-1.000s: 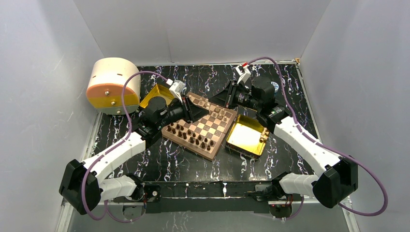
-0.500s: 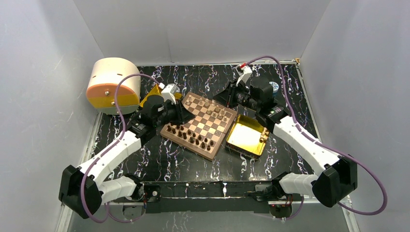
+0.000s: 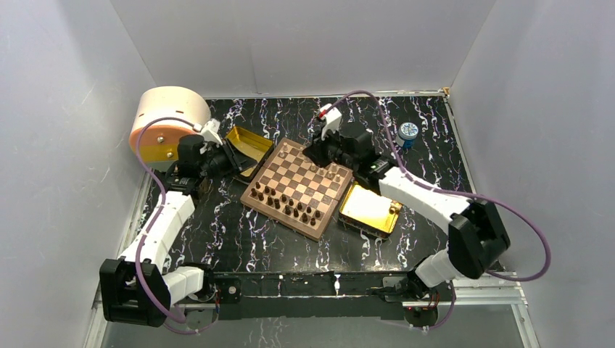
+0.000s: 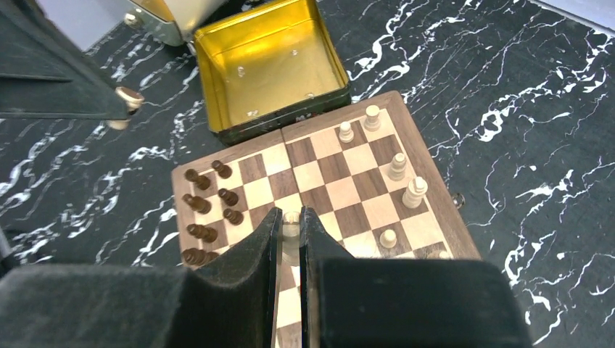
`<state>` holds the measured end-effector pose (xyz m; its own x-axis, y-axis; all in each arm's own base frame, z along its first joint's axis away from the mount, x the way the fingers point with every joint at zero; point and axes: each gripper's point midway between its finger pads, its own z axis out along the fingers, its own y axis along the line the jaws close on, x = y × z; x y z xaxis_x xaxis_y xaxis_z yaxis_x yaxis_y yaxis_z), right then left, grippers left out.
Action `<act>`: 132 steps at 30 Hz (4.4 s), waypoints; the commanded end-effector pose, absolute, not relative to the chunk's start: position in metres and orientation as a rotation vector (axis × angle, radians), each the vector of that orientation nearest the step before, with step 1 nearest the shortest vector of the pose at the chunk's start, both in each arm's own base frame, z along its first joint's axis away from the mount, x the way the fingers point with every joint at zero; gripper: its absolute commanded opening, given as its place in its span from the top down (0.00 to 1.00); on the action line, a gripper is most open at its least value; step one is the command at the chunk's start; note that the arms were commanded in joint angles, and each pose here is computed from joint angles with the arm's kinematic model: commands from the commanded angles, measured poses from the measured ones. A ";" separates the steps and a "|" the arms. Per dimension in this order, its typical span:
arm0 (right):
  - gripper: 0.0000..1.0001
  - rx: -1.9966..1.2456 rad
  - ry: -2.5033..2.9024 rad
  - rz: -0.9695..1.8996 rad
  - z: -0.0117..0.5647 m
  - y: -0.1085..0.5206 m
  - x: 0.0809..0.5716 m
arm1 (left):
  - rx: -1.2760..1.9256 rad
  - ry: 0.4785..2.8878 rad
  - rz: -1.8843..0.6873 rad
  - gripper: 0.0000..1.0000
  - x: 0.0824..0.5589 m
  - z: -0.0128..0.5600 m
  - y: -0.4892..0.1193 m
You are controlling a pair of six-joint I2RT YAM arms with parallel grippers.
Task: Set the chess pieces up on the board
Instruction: Place the chess piece on the chessboard, then move the chess piece to the chessboard.
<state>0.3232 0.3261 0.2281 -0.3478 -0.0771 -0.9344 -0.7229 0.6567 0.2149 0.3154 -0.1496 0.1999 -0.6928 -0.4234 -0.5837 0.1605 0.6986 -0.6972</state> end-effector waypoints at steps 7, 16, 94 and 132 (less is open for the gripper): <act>0.83 -0.607 1.652 0.600 0.229 0.379 0.381 | -0.148 2.171 -0.749 0.89 0.289 0.179 -0.109; 0.82 -0.580 1.669 0.485 0.178 0.405 0.403 | -0.107 2.132 -0.603 0.89 0.269 0.173 -0.092; 0.83 -0.316 2.221 0.196 0.119 0.393 0.420 | -0.023 2.116 -0.565 0.88 0.260 0.176 -0.095; 0.79 -0.305 2.247 0.166 0.091 0.389 0.449 | -0.018 2.124 -0.570 0.88 0.260 0.174 -0.096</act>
<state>0.4369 0.3823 0.0709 -0.6477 -0.1951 -0.7365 -0.2821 0.9594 -0.0061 0.2610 -0.0948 0.1679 -0.6034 -0.2341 -0.7623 0.1733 0.8946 -0.4120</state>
